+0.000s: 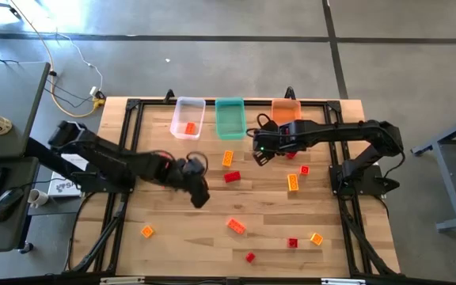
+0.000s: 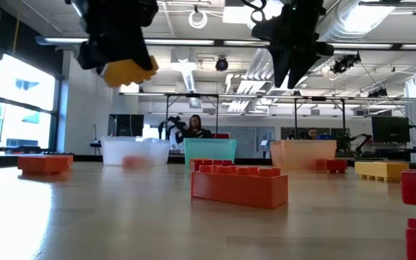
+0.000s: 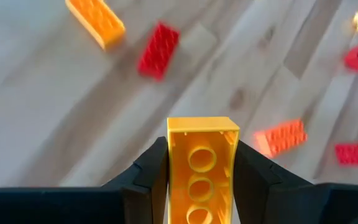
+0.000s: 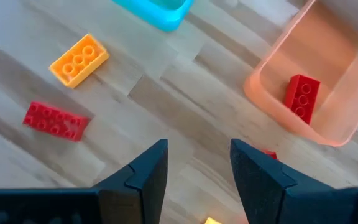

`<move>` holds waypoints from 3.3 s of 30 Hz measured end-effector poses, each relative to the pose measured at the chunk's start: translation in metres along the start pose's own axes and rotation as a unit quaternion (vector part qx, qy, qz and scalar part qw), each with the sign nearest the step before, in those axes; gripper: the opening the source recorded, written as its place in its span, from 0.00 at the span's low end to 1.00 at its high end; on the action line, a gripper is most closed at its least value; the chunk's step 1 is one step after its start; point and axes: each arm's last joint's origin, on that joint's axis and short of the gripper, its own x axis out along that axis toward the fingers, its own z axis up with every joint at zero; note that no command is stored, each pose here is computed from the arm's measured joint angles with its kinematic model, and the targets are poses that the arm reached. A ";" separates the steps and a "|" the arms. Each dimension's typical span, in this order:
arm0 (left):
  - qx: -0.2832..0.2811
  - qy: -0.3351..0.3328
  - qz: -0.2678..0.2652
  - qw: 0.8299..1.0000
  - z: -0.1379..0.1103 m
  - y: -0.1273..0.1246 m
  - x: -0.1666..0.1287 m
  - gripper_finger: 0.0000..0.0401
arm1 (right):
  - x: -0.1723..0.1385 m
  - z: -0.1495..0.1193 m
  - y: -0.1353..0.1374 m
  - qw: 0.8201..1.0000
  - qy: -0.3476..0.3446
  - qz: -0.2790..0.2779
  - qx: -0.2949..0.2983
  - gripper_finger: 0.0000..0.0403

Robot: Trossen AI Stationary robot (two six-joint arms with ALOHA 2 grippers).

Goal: Sort & place blocks by color
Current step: Put the yellow game piece into the green bin

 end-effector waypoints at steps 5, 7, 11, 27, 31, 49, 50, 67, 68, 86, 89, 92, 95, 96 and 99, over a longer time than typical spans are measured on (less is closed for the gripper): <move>-0.008 -0.024 -0.011 1.000 0.027 0.018 0.001 0.28 | 0.003 0.007 -0.006 1.000 0.000 -0.007 0.004 0.40; -0.007 -0.024 -0.011 1.000 0.035 0.026 0.004 0.28 | 0.004 0.009 -0.009 1.000 0.000 -0.009 0.009 0.40; -0.007 -0.038 -0.014 0.999 0.051 0.039 0.007 0.27 | 0.007 0.015 -0.015 1.000 0.001 -0.015 0.011 0.40; -0.031 -0.142 0.022 0.989 0.106 0.095 0.011 0.28 | 0.018 0.038 -0.040 0.999 -0.007 -0.041 0.013 0.40; -0.038 -0.171 0.038 0.984 0.118 0.111 0.011 0.28 | 0.019 0.043 -0.044 0.999 -0.011 -0.036 0.010 0.40; -0.046 -0.271 -0.021 0.961 0.152 0.142 -0.002 0.28 | 0.020 0.052 -0.039 0.998 -0.038 0.006 -0.053 0.40; -0.039 -0.272 -0.025 0.961 0.152 0.141 -0.003 0.28 | 0.020 0.054 -0.037 0.997 -0.046 0.021 -0.061 0.40; -0.083 -0.381 -0.050 0.919 0.169 0.137 -0.016 0.28 | 0.000 0.093 -0.007 0.935 -0.233 0.246 -0.105 0.40; -0.085 -0.387 -0.046 0.917 0.169 0.137 -0.017 0.28 | -0.001 0.095 -0.007 0.932 -0.245 0.249 -0.097 0.40; -0.078 -0.435 -0.049 0.896 0.173 0.125 -0.022 0.28 | -0.015 0.115 -0.007 0.900 -0.355 0.252 -0.021 0.40; -0.077 -0.438 -0.048 0.894 0.172 0.121 -0.023 0.28 | -0.014 0.116 -0.010 0.903 -0.358 0.237 -0.008 0.40; -0.080 -0.439 -0.050 0.893 0.171 0.119 -0.023 0.28 | -0.013 0.118 -0.012 0.901 -0.361 0.239 -0.006 0.40; -0.083 -0.443 -0.049 0.891 0.171 0.117 -0.023 0.28 | -0.012 0.119 -0.012 0.901 -0.359 0.244 -0.007 0.40; -0.084 -0.446 -0.052 0.890 0.171 0.116 -0.023 0.28 | -0.011 0.119 -0.012 0.901 -0.356 0.249 -0.010 0.40; -0.086 -0.450 -0.051 0.887 0.170 0.113 -0.024 0.28 | -0.008 0.119 -0.009 0.900 -0.350 0.259 -0.016 0.40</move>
